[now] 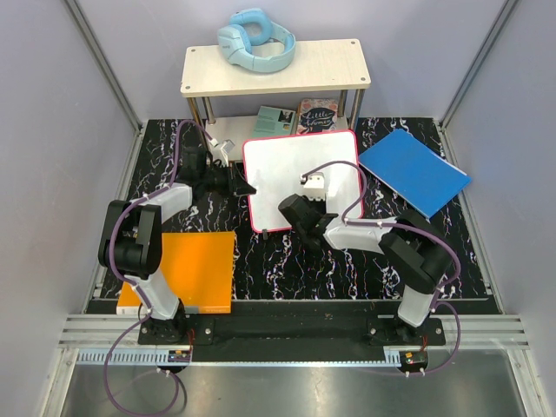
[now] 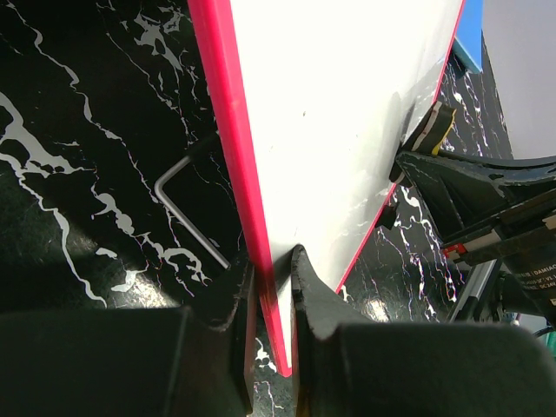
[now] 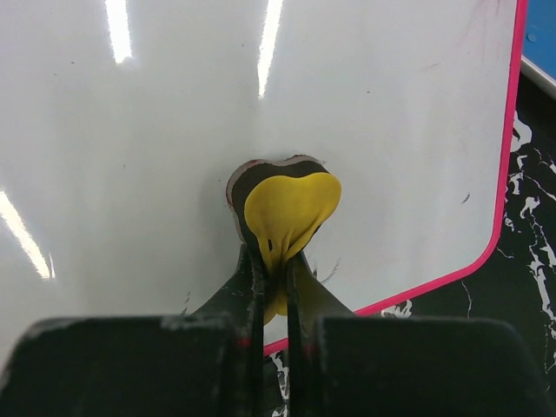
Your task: Erase the whiteboard
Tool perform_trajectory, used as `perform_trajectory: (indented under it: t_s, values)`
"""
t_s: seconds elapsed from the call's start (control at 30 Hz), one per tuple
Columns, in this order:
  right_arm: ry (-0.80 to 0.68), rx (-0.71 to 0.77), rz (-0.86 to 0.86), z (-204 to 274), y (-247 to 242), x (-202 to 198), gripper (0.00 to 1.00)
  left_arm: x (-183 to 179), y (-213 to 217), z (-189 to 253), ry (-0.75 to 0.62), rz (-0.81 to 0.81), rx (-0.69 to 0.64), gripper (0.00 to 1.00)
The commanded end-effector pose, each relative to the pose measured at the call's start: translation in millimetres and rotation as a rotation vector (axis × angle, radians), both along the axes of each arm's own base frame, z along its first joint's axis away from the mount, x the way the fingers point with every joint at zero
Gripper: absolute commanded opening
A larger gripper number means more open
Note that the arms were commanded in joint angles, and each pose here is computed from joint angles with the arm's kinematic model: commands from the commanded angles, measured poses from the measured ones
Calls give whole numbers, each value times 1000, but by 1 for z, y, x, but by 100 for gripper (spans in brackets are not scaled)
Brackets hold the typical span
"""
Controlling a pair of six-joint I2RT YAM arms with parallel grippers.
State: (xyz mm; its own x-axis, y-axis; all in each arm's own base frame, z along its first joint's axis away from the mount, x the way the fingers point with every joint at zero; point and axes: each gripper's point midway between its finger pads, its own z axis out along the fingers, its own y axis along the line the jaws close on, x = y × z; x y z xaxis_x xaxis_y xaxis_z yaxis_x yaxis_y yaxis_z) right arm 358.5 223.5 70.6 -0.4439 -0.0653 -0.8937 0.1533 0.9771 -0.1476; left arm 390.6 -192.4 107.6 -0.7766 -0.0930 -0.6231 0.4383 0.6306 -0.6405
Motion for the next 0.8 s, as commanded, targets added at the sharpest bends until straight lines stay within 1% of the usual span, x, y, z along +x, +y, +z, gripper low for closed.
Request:
perform_trajectory:
  t_s: [0.0,0.27,0.37,0.77]
  values:
    - [155,-27,-8,-58,-21,-21,0,23,17,-6,-97,60,117,0]
    - [197,-14,-44,-71,-39,-36,0,23,16,-7,-96,58,115,0]
    - [199,7,-68,-70,-44,-38,0,23,17,-7,-95,59,116,0]
    - [204,9,-119,-68,-62,-46,0,23,16,-7,-95,57,115,0]
